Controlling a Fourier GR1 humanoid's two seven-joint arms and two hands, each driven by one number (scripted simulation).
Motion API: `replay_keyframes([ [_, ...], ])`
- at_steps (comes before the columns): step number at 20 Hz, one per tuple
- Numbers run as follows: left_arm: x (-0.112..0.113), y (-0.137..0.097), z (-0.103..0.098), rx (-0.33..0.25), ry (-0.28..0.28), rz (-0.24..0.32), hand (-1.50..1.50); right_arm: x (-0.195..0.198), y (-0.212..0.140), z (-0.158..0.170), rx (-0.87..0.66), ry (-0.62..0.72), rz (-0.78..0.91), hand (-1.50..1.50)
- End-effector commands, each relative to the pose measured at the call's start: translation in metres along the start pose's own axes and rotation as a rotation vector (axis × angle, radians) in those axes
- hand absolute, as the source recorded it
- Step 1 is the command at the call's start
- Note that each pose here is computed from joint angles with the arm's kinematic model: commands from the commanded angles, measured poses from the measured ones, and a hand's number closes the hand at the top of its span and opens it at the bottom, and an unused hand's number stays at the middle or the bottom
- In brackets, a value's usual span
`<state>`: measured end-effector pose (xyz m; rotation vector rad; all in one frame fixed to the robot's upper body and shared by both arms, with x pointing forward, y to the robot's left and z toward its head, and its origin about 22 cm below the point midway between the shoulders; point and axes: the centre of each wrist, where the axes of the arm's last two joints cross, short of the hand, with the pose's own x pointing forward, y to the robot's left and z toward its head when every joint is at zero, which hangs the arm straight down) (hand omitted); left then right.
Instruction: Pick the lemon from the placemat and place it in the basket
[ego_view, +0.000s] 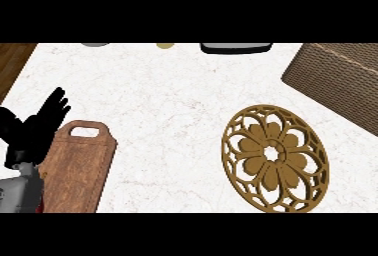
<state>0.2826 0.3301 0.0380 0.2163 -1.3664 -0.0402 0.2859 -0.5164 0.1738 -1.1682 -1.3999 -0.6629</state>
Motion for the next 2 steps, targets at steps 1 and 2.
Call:
replay_keyframes([
  [1,-0.002,-0.006,-0.003,0.002,-0.007,0.004,0.0,-0.022,-0.057,0.007,0.078,-0.006,0.026,-1.5],
  [2,-0.006,-0.005,0.002,-0.002,-0.022,-0.005,0.0,-0.019,-0.087,-0.012,0.066,0.0,0.027,-1.5],
])
